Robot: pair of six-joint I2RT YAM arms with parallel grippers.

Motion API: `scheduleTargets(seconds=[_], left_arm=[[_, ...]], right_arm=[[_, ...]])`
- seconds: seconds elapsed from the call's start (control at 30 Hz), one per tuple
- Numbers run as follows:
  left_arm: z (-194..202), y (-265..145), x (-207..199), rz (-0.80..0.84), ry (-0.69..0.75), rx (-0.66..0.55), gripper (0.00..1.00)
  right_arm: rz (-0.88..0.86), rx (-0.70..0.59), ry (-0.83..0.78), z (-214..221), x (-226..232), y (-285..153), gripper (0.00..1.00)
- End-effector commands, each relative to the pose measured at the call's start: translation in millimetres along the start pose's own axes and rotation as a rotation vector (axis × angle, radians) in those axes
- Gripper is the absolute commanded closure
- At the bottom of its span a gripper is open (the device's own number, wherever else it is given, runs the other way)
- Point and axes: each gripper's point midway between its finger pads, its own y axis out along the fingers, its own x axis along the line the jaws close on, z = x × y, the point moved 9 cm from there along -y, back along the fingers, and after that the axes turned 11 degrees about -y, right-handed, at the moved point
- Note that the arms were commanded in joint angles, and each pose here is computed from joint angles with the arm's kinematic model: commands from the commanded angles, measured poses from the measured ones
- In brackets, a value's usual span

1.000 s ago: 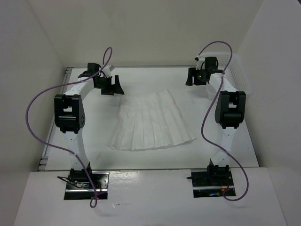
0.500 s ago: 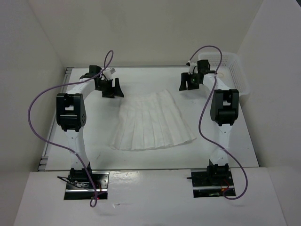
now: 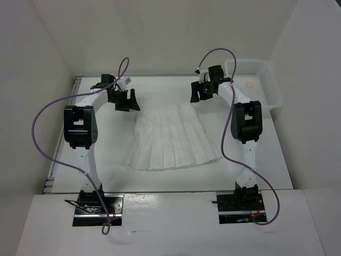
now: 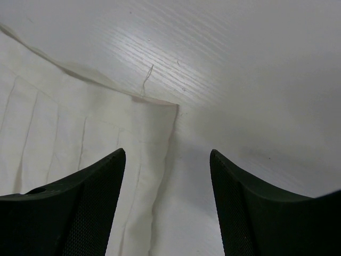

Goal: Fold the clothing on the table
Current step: Flatten the skirt out

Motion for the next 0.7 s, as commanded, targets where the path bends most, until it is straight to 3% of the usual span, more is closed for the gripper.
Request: scheduleTargets(seconds=[0.0, 0.23, 0.67], left_arm=[[-1, 1, 1, -0.007, 0.020, 0.002, 0.13], [-7, 6, 4, -0.008, 0.015, 0.008, 0.16], [-10, 7, 1, 0.012, 0.008, 0.009, 0.16]], right_arm=[[0.032, -0.021, -0.025, -12, -7, -4, 0.31], [0.091, 0.010, -0.063, -9, -16, 0, 0.32], [0.062, -0.022, 0.034, 3, -43, -8, 0.31]])
